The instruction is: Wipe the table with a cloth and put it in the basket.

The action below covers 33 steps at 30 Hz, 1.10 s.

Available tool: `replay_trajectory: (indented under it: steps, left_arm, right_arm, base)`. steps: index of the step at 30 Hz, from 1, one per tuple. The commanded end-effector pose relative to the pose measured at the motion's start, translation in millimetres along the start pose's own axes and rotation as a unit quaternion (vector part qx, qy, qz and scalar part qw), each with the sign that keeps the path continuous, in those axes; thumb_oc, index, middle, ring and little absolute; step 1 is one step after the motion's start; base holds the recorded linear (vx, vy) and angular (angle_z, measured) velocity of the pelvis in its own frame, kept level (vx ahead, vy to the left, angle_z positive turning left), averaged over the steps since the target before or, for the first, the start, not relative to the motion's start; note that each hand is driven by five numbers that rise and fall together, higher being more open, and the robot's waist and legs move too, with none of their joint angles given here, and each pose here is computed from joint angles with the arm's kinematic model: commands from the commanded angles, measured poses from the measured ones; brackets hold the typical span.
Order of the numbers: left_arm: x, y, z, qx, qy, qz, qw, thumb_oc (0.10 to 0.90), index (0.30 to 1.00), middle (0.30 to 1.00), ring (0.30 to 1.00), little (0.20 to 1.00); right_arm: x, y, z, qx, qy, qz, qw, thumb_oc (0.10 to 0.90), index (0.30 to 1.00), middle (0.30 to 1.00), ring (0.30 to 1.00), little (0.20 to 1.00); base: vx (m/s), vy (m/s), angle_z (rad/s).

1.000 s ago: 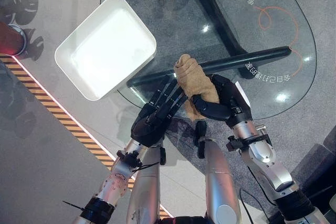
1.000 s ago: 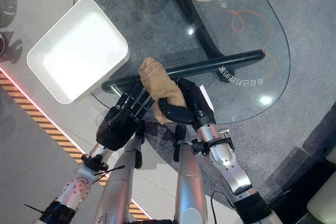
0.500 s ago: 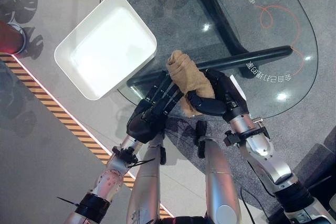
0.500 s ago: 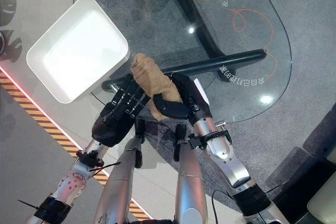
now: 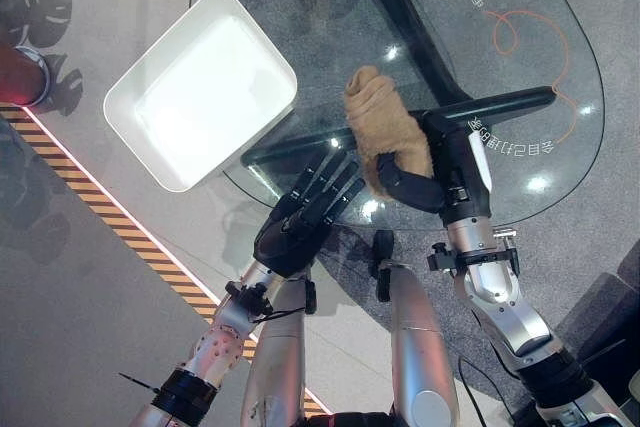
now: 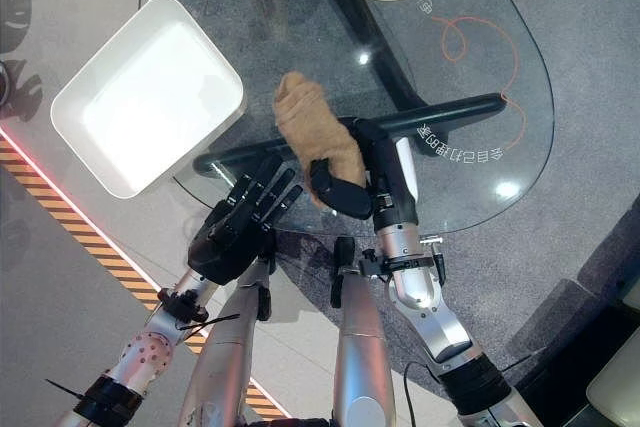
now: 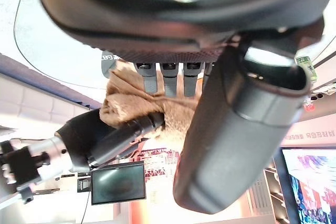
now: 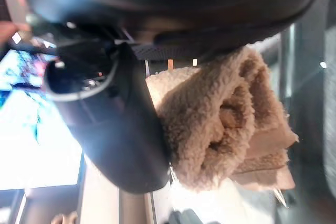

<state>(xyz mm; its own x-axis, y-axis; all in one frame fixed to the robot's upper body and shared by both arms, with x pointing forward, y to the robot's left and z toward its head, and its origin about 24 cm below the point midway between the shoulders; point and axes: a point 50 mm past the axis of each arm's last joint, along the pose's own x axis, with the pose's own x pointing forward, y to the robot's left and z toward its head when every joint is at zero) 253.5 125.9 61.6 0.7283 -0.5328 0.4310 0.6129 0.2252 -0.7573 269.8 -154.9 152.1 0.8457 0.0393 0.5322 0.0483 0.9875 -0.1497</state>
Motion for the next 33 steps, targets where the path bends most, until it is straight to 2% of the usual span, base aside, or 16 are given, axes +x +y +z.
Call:
replay_trajectory:
  steps: [1, 7, 18, 30, 33]
  left_arm:
    - [10, -29, 0, 0.006, -0.011, -0.089, 0.996, 0.8, 0.9, 0.9, 0.9, 0.9]
    - [8, -26, 1, 0.004, -0.018, -0.086, 0.996, 0.8, 0.9, 0.9, 0.9, 0.9]
    - [8, -28, 8, 0.025, -0.022, -0.089, 0.995, 0.8, 0.9, 0.9, 0.9, 0.9]
    - [16, -30, 18, 0.062, -0.006, -0.09, 0.994, 0.8, 0.9, 0.9, 0.9, 0.9]
    - [18, -31, 19, 0.065, -0.002, -0.095, 0.993, 0.8, 0.9, 0.9, 0.9, 0.9]
  right_arm:
    - [7, -4, 83, 0.05, -0.242, -0.022, 0.969, 0.1, 0.3, 0.3, 0.3, 0.2]
    - [9, -6, 86, 0.045, -0.248, -0.02, 0.968, 0.1, 0.3, 0.3, 0.3, 0.2]
    - [3, 19, 73, 0.084, -0.166, 0.172, 0.967, 0.1, 0.3, 0.3, 0.3, 0.2]
    - [0, 35, 78, 0.099, -0.168, 0.279, 0.94, 0.1, 0.3, 0.3, 0.3, 0.2]
    - [-1, 42, 73, 0.078, -0.147, 0.298, 0.94, 0.1, 0.3, 0.3, 0.3, 0.2]
  base:
    - [0.0, 0.014, -0.08]
    - [0.0, 0.012, -0.04]
    - [0.0, 0.0, 0.0]
    - [0.0, -0.005, 0.0]
    - [0.0, -0.024, 0.0]
